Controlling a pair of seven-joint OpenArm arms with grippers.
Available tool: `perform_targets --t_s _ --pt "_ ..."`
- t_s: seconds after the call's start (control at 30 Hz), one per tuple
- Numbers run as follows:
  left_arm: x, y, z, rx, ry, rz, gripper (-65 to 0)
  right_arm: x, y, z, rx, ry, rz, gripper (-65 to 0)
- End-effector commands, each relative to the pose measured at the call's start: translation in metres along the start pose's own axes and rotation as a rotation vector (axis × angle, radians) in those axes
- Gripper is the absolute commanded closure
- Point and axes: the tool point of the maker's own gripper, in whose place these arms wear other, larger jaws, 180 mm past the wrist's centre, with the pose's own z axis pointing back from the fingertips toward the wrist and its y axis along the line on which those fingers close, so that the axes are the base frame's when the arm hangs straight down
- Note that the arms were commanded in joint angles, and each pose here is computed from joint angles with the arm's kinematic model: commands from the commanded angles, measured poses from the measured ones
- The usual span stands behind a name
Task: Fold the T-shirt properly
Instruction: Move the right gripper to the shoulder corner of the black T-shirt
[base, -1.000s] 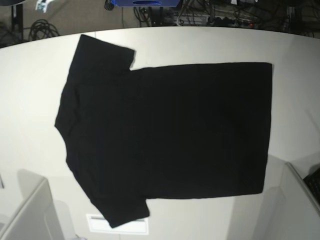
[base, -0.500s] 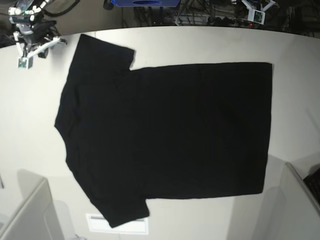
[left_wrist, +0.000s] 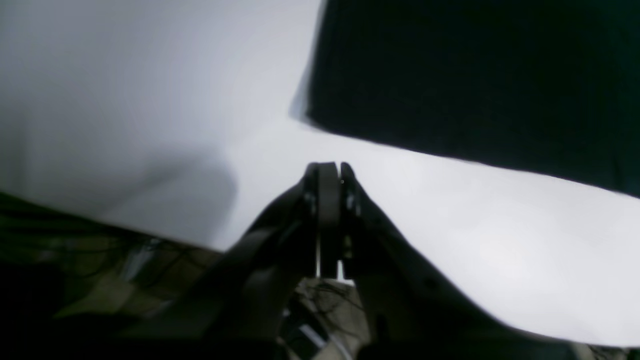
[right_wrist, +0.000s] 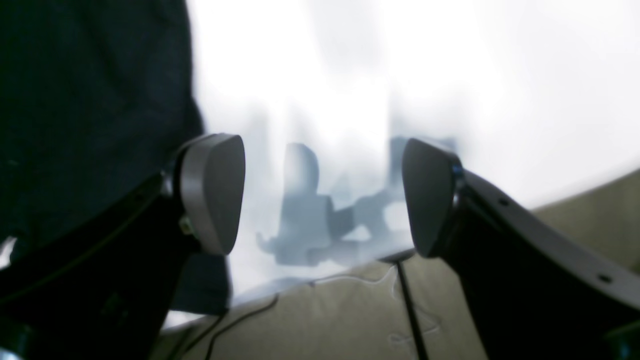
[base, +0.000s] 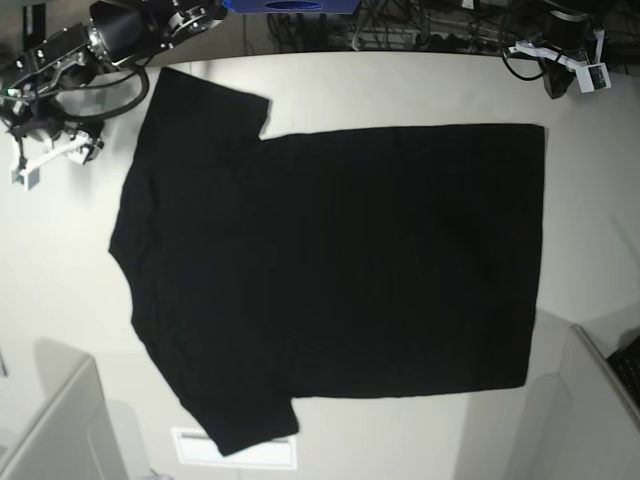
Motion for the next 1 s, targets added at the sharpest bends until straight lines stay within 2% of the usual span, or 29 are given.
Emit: perform_targets --t_s 0.0,0.03,0.07,0.17,0.23,0.3,0.4,0.47,0.7,0.9,0.97 --pt "0.008 0.0 0.002 -0.009 -0.026 0.015 0.0 0.005 0.003 -0.004 0.02 -0.006 -0.002 -45.3" --pt "0.01 -0.002 0.001 -0.02 -0.032 0.048 -1.6 0.003 0.008 -0.011 0.048 0.011 -0.013 -45.3" --pt "0.011 -0.004 0.0 -0.034 -0.032 0.086 -12.2 -0.001 0.012 -0.02 0.078 0.036 -0.03 -45.5" --pt "0.009 -0.006 -0.002 -0.055 -0.024 0.183 -36.4 -0.009 0.026 -0.039 0.165 0.078 -0.058 -45.6" --pt "0.012 -0.008 -0.005 -0.067 -0.032 0.223 -46.9 -0.007 0.037 -0.041 0.229 0.054 -0.073 -45.6" --pt "0.011 -0.009 -0.007 -0.073 -0.032 0.234 -52.5 -0.005 0.045 -0.041 0.278 0.024 -0.079 -45.5" --pt "0.016 -0.023 -0.009 -0.156 -0.049 0.23 -52.3 -0.002 0.051 -0.04 0.31 0.006 -0.084 -45.3" --pt "0.013 -0.027 -0.012 -0.192 -0.046 0.242 -52.3 -0.008 0.055 -0.045 0.333 0.026 -0.097 -45.3" --pt "-0.002 -0.024 -0.027 -0.235 -0.029 0.379 -52.3 -0.032 0.07 -0.061 0.397 0.108 -0.133 -45.3" --pt "0.0 -0.025 -0.029 -0.253 -0.036 0.393 -52.3 -0.046 0.075 -0.064 0.409 0.138 -0.142 -45.3" --pt "0.001 -0.026 -0.03 -0.253 -0.04 0.395 -52.3 -0.049 0.081 -0.064 0.418 0.156 -0.106 -45.3"
